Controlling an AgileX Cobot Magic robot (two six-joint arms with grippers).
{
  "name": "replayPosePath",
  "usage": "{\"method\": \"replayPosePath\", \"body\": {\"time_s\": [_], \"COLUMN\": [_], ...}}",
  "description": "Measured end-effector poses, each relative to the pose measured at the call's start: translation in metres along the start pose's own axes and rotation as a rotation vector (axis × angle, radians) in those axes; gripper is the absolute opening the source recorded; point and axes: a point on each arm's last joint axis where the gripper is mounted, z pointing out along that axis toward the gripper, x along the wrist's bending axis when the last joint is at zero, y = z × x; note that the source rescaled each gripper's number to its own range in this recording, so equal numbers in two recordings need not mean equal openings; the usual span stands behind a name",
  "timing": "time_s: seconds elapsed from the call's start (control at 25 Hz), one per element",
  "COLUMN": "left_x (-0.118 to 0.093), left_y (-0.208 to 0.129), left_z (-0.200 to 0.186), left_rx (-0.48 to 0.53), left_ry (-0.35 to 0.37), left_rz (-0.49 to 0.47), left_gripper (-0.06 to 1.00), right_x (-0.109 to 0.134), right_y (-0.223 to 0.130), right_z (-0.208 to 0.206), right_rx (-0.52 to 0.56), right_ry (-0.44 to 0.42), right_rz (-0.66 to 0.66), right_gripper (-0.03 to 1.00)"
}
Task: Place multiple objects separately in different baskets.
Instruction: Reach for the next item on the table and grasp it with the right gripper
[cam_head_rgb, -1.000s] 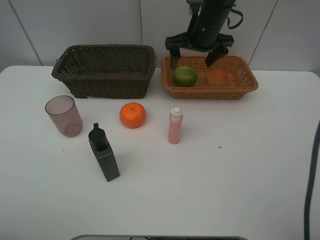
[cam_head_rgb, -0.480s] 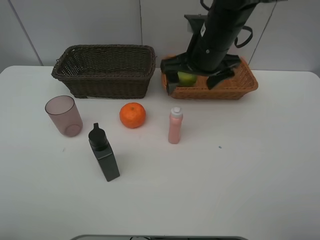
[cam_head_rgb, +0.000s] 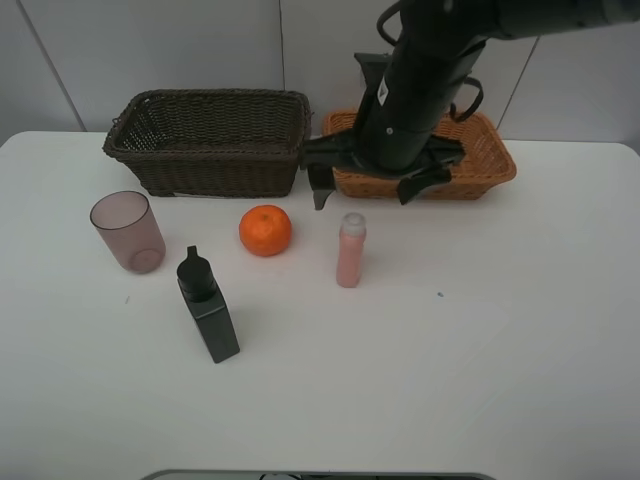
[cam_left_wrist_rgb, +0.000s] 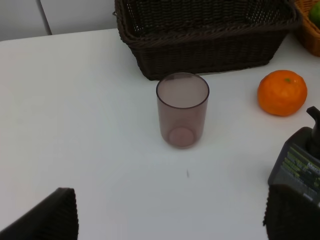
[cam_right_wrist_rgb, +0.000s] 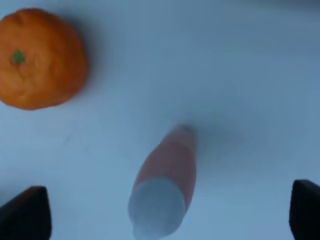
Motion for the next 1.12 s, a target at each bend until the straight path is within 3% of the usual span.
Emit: {"method": "replayPosePath", "body": {"time_s": [0.28, 0.6, 1.12], "left_x": [0.000, 0.000, 0.000], "left_y": [0.000, 0.000, 0.000], "left_z": [0.000, 0.000, 0.000], "left_rx": [0.000, 0.000, 0.000], "left_ry": [0.000, 0.000, 0.000], "left_rz": [0.000, 0.000, 0.000], "left_gripper": [0.96, 0.96, 0.96], "right_x": [0.004, 0.009, 0.019], "right_y": [-0.001, -0.008, -0.001], "right_z": [0.002, 0.028, 0.057], "right_rx": [-0.022, 0.092, 0.177], "right_ry": [-0.029, -0.065, -0.125], "right_rz": [0.045, 0.079, 0.075], "right_gripper": [1.00, 1.00, 1.00]}}
